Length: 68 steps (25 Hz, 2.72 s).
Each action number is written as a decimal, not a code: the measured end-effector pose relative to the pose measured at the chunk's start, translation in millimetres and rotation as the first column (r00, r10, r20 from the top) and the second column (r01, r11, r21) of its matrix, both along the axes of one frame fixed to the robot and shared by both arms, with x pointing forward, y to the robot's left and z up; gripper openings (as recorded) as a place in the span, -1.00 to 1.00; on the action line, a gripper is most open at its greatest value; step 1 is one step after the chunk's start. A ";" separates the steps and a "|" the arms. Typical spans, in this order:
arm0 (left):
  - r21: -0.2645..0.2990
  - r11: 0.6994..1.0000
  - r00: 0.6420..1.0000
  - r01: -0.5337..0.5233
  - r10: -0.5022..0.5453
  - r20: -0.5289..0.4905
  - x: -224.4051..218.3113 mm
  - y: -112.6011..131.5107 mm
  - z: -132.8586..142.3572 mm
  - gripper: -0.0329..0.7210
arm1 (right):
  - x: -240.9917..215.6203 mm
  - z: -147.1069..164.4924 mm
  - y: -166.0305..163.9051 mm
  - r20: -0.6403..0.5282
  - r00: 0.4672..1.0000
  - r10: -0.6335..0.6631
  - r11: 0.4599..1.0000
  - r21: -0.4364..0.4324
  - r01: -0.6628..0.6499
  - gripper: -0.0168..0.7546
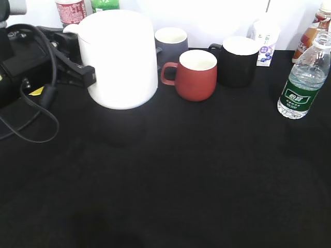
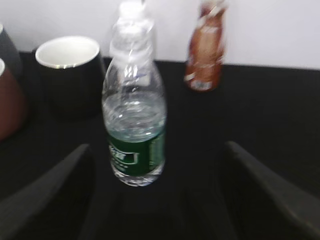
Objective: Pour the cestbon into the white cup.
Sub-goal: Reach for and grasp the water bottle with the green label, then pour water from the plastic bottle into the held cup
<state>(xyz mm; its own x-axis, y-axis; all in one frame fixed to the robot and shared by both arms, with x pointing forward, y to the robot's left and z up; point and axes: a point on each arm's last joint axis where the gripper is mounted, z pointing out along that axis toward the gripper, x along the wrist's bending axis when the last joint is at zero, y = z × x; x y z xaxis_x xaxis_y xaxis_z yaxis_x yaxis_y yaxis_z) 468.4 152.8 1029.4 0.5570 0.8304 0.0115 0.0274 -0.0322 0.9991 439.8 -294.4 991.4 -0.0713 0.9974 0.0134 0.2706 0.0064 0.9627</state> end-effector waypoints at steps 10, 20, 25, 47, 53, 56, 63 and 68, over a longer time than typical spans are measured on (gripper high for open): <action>-0.001 1.000 1.000 0.000 0.000 0.000 0.0 0.0 0.1 -0.73 | 61.7 -84.3 7.2 -0.107 0.991 0.076 0.994 0.088 -0.066 0.78; -0.001 1.000 1.000 0.000 0.000 0.000 0.0 0.0 0.1 -0.73 | 129.3 -87.0 9.3 0.017 0.992 0.122 0.991 0.057 -0.123 0.66; -0.001 1.000 1.000 0.000 0.000 0.000 0.0 0.0 0.1 -0.73 | 129.3 -87.4 9.4 0.015 0.992 0.123 0.991 0.058 -0.123 0.32; 0.099 0.885 0.890 0.454 -0.455 -0.009 -10.0 -104.7 -33.1 -0.73 | 68.1 69.4 83.1 0.268 0.684 0.679 0.650 -0.652 -0.390 0.32; 0.085 0.900 0.902 0.427 -0.430 0.025 13.7 -122.5 -19.7 -0.73 | 77.0 96.7 86.4 0.267 0.602 0.752 0.449 -0.876 -0.173 0.32; 0.066 0.910 0.911 0.410 -0.412 0.023 15.8 -121.5 -18.5 -0.73 | 77.0 97.8 87.2 0.234 0.583 0.778 0.351 -0.932 -0.095 0.32; 0.003 0.931 0.930 0.366 -0.366 0.019 19.6 -118.9 -15.6 -0.73 | 77.0 97.9 87.2 0.193 0.570 0.799 0.226 -0.974 0.013 0.32; 0.002 0.931 0.931 0.365 -0.365 0.018 19.7 -118.9 -15.6 -0.73 | 77.0 97.9 87.2 0.182 0.568 0.803 0.193 -0.980 0.041 0.32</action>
